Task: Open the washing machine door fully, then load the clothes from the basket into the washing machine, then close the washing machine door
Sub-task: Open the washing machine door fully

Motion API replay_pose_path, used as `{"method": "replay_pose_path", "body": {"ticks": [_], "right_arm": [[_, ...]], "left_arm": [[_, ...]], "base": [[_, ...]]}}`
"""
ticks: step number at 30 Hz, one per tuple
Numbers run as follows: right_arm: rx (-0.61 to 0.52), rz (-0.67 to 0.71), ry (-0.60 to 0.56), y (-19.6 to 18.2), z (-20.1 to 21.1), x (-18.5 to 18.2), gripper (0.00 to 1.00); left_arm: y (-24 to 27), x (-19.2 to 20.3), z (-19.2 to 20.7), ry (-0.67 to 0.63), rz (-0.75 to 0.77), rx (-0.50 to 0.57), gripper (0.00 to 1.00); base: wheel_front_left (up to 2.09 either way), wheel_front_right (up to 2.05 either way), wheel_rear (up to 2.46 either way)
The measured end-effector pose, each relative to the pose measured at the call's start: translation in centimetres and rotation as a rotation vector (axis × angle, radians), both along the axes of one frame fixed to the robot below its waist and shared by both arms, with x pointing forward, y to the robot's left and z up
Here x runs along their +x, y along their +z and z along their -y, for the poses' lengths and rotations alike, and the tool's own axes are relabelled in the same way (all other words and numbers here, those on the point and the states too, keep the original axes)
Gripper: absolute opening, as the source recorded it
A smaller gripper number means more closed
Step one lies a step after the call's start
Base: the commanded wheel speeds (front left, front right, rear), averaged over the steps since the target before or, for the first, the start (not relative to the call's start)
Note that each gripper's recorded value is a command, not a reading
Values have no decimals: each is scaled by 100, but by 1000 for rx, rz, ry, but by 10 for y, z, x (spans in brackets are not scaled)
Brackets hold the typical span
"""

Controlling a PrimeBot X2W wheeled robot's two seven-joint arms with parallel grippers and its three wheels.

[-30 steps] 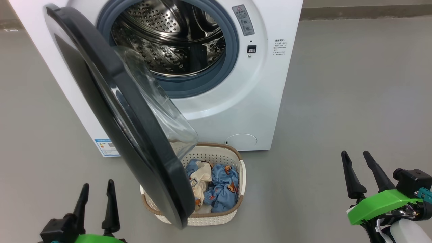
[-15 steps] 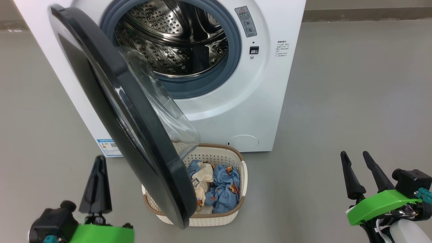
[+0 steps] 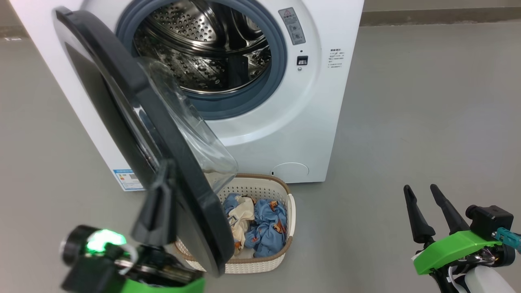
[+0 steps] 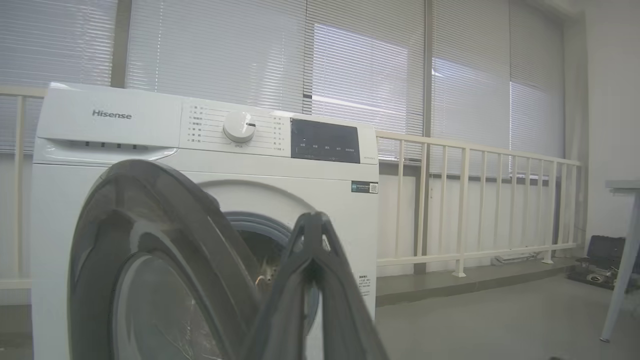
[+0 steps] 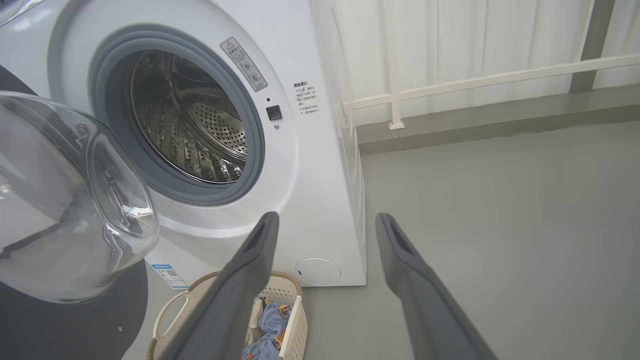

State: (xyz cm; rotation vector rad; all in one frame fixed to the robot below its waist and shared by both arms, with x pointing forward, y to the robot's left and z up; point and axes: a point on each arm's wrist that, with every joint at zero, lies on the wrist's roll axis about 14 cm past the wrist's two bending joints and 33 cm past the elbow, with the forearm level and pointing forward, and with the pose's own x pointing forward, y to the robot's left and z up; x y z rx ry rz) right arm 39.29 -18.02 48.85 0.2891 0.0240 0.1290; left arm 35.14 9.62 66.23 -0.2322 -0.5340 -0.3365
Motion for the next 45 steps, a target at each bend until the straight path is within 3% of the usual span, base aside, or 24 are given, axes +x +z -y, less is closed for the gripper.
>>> {"method": "replay_pose_path", "body": {"ticks": [9,20,29,45], "right_arm": [[0,-7,-18,-2,7,-4,100],[4,-16,-50,-6,17,-8,100],[9,-16,-74,-6,24,-12,100],[16,-27,-38,-9,10,-3,100]], "left_arm": [[-27,-4,55,-193,-140,29,0],[-92,2,84,-291,-387,65,0],[-133,9,81,-261,-519,74,0],[-143,14,57,-165,-535,26,0]], "base": [[0,0,0],[0,0,0],[0,0,0],[0,0,0]]}}
